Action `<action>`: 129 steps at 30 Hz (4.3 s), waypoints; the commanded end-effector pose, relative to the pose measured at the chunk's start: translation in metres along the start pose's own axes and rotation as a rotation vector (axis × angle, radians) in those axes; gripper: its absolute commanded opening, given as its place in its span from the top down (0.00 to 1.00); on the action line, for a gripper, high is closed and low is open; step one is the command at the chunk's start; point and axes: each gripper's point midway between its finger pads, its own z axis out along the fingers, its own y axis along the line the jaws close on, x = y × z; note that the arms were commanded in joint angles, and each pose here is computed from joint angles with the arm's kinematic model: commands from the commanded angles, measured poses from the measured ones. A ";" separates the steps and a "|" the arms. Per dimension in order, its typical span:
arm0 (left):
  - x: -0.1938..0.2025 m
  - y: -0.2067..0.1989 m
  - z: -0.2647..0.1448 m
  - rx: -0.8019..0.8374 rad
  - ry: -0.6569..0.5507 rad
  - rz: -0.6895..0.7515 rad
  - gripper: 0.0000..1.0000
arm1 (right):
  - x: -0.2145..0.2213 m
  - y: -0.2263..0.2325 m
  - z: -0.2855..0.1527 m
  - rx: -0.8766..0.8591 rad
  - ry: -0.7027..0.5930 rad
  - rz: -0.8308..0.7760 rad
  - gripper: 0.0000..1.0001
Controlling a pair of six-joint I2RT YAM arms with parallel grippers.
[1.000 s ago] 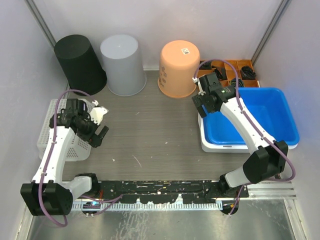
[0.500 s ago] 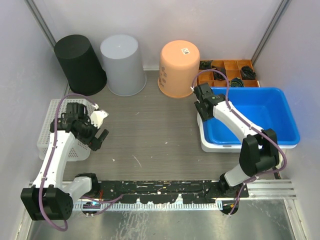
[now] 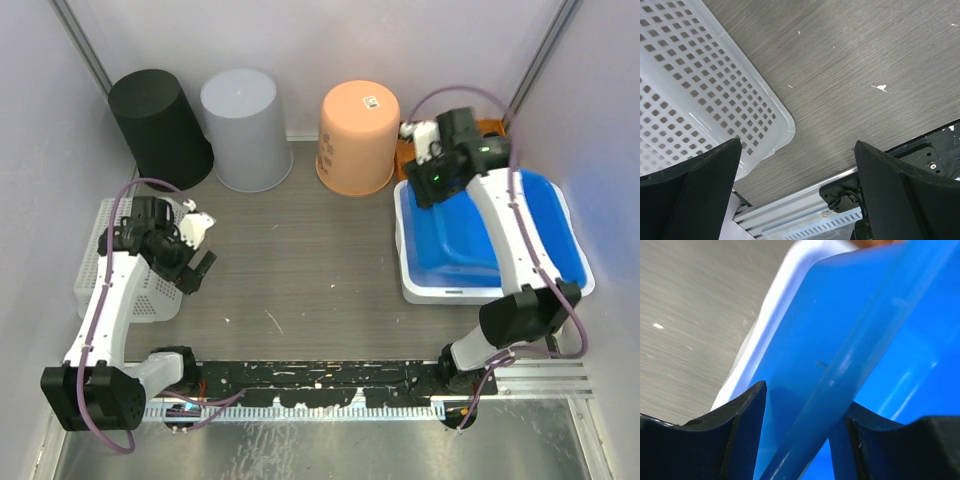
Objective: Turn the large container upside down
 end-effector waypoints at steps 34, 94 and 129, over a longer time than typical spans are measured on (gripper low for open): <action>-0.047 0.016 -0.057 -0.071 -0.135 -0.065 0.02 | 0.006 -0.024 -0.060 -0.091 -0.112 -0.015 0.99; -0.004 0.002 -0.033 -0.088 -0.077 -0.022 0.02 | 0.103 0.003 -0.006 -0.059 0.199 -0.045 0.99; -0.065 0.054 -0.115 -0.352 -0.272 -0.071 0.69 | -0.072 0.069 -0.296 -0.335 -0.865 -0.214 0.99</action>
